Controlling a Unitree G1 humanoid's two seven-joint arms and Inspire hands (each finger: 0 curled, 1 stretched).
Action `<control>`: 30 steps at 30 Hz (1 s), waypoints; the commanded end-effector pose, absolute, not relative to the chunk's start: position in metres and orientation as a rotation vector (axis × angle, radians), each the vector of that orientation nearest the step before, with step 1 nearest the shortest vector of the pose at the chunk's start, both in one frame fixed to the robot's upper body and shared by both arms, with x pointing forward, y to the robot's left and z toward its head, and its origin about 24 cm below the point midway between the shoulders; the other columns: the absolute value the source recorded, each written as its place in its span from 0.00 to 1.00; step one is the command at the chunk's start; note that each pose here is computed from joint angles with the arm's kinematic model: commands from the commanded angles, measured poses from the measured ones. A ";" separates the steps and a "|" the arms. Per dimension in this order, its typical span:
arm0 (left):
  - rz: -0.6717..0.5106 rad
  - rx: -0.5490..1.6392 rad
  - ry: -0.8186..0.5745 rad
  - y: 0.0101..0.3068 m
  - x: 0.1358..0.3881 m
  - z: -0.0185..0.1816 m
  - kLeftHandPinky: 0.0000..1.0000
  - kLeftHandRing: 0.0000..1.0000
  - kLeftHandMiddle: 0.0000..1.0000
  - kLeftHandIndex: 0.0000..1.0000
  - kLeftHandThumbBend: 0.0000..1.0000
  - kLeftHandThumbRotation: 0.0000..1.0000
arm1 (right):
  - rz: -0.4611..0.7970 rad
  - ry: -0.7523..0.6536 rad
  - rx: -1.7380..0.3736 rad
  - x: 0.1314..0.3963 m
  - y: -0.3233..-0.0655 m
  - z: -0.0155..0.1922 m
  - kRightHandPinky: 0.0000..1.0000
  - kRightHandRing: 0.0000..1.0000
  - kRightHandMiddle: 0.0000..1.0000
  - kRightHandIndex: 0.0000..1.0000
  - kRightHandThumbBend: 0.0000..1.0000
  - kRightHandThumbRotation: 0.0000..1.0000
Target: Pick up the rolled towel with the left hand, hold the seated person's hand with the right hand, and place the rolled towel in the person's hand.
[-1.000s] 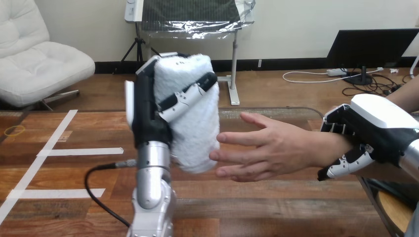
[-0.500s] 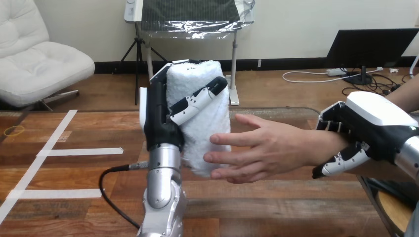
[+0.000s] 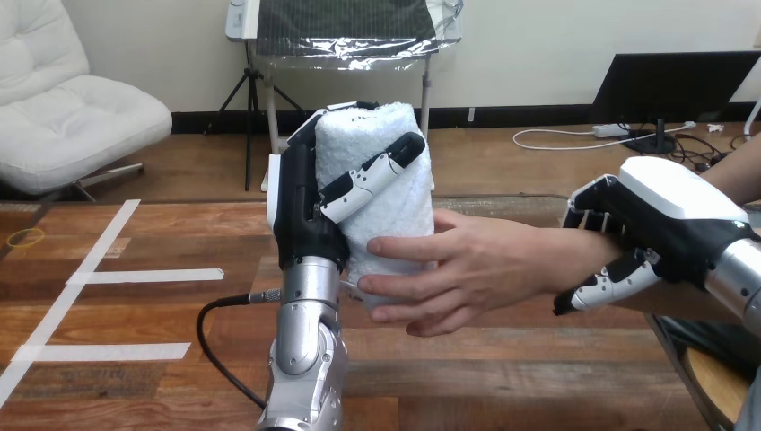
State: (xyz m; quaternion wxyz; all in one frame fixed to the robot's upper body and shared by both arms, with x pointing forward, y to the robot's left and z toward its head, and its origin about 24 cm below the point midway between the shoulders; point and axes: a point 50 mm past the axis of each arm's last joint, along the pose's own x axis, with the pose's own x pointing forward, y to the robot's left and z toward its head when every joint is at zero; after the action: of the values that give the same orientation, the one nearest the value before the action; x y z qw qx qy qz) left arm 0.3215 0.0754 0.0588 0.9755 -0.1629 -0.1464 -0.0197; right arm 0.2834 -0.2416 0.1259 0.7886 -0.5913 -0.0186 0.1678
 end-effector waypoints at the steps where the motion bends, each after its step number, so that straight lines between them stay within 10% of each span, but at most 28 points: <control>1: -0.159 -0.519 -0.421 0.015 0.325 0.110 0.34 0.40 0.43 0.44 0.72 0.00 | 0.346 -0.112 -1.225 0.293 -0.227 0.141 0.31 0.37 0.42 0.44 0.84 0.22; 30: -0.302 -0.682 -0.335 -0.025 0.311 0.118 0.32 0.39 0.42 0.43 0.74 0.00 | 0.338 -0.129 -1.204 0.295 -0.224 0.141 0.32 0.37 0.42 0.44 0.84 0.18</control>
State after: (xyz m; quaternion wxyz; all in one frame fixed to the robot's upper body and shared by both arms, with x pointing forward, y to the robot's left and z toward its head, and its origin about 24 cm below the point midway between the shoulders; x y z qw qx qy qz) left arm 0.3224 0.0714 0.0538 0.9738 -0.1923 -0.1183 -0.0279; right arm 0.2843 -0.2351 0.1284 0.7918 -0.5863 -0.0288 0.1688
